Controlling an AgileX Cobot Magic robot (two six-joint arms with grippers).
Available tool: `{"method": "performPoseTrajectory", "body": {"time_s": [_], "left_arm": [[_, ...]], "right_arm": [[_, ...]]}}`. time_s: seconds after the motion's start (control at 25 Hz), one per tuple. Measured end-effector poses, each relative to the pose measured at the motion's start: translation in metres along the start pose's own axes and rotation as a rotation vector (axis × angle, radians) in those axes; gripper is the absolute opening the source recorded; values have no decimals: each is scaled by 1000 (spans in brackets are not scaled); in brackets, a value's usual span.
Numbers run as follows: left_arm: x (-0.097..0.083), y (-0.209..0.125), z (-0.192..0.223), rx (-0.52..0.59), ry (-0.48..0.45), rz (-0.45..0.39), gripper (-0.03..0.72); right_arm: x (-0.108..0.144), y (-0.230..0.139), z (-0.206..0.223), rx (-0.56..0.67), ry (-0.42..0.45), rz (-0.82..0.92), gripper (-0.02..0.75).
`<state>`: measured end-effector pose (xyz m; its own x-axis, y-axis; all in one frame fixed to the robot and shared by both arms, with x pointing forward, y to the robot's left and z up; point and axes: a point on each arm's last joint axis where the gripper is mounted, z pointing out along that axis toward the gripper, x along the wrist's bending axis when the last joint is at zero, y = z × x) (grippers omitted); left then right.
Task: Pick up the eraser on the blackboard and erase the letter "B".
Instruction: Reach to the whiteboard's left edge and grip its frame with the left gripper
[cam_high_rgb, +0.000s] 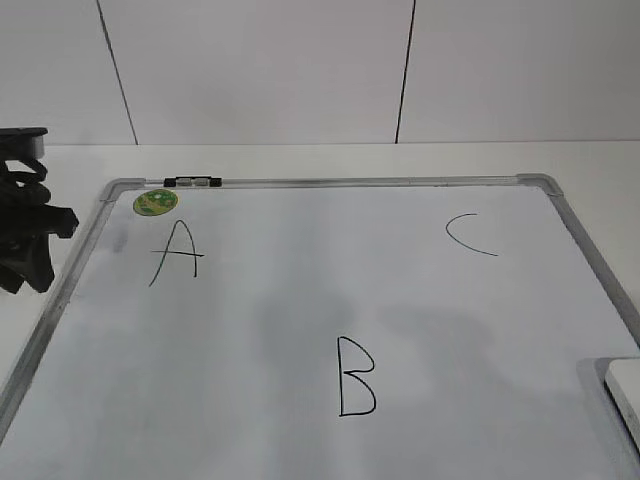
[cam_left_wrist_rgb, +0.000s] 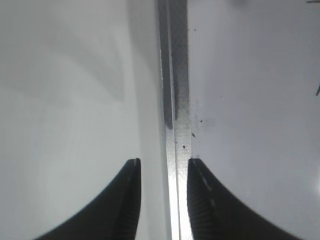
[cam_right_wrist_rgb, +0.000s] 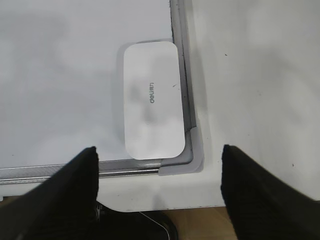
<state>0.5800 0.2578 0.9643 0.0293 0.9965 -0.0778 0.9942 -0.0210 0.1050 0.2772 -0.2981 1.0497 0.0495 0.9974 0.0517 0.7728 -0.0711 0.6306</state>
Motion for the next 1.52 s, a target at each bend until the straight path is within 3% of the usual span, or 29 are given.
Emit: {"method": "performPoseTrajectory", "body": {"time_s": [0.44,1.52], "left_arm": [[2,6,27,25,7,-4,241],[2,8,27,-2,6,-4,241]], "right_arm": [[0,0,0,0,0,0,584],[0,0,0,2,0,0,584]]}}
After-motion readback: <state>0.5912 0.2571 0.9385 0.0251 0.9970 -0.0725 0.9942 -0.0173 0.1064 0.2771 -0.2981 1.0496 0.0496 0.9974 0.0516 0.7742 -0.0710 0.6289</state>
